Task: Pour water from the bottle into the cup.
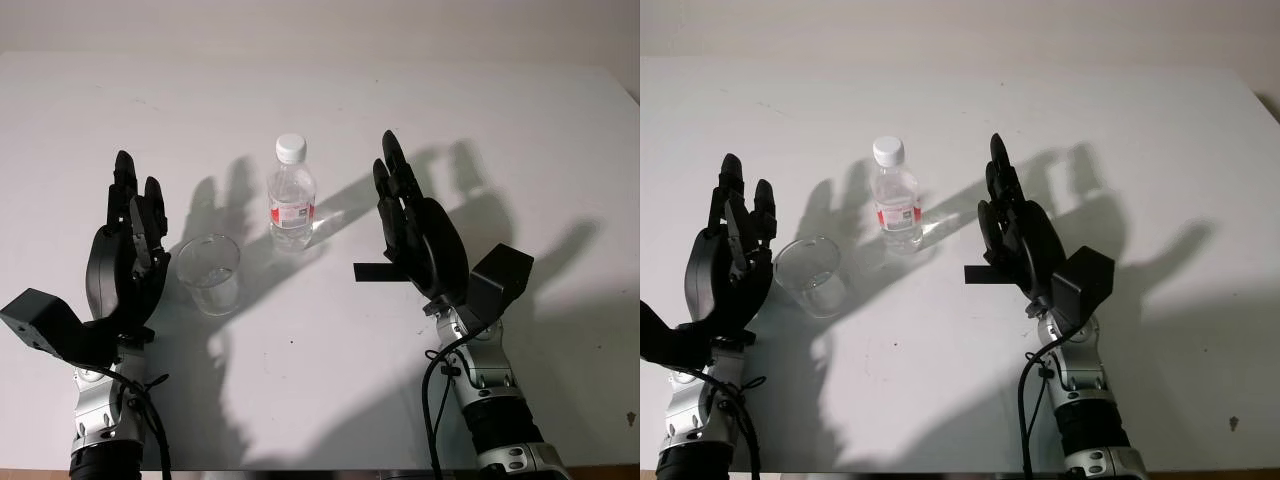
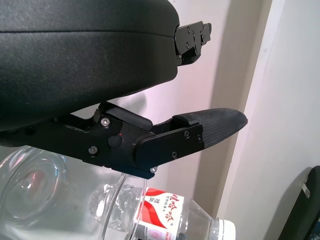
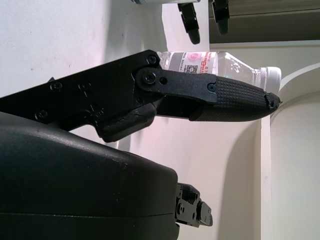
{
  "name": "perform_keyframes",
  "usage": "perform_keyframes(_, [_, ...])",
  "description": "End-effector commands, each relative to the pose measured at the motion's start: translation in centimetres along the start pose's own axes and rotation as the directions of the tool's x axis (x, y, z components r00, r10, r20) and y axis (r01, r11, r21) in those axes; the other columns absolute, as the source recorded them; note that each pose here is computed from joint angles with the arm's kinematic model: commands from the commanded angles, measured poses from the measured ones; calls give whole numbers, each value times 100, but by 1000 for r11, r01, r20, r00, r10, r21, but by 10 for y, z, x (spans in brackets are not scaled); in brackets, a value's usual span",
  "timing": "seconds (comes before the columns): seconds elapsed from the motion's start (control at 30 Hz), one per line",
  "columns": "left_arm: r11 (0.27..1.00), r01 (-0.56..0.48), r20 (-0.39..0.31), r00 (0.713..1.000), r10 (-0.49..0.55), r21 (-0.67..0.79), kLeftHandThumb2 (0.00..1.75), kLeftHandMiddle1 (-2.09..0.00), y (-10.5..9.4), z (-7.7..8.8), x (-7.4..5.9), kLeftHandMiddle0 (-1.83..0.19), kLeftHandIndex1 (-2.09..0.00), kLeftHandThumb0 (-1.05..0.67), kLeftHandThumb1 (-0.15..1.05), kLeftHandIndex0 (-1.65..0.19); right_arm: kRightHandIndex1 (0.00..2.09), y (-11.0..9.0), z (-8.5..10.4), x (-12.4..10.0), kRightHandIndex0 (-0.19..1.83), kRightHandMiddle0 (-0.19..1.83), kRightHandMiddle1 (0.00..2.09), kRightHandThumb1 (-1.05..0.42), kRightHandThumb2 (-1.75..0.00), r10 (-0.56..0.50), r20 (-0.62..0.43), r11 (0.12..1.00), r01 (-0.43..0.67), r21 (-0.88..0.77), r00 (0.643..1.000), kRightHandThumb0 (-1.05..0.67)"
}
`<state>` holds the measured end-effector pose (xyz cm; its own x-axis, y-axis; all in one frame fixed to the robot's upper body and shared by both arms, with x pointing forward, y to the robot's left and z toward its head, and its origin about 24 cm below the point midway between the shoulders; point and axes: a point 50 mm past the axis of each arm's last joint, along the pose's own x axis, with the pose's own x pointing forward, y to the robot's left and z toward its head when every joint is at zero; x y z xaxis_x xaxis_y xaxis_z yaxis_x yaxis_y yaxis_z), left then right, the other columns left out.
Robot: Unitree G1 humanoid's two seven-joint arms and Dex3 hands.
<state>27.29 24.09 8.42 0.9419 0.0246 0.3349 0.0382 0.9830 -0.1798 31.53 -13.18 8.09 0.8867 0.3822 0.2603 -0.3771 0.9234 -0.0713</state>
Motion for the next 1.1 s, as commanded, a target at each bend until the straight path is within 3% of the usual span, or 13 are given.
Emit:
perform_keyframes(0.0, [1000,-6,-8,1000,6,7,66,0,0,0,-6,19,0,-71,105,19,0,0,1,-1,-19,-19,0,-105,-61,9,6,1000,-9,-10,1000,-93])
perform_keyframes(0.1, [1000,-13,-18,1000,13,4,65,0,-1,0,-8,19,0,-70,105,19,0,2,-1,1,-19,-19,0,-105,-56,20,2,1000,-20,5,1000,-93])
perform_keyframes(0.37, [1000,-5,-31,999,5,9,67,0,-1,-3,-1,19,0,-70,105,19,0,9,-8,11,-19,-19,0,-101,-9,60,-16,998,-60,36,998,-104])
perform_keyframes(0.7, [1000,-10,-12,1000,10,-18,65,0,-4,-5,4,19,0,-72,105,19,0,17,13,54,-19,-19,0,-93,-4,131,30,991,-130,-22,991,-100])
perform_keyframes(1.07, [1000,-13,-8,1000,12,-13,66,0,-3,-3,4,19,0,-71,105,19,0,36,18,83,-19,-19,0,-93,-5,196,9,981,-196,-8,981,-100])
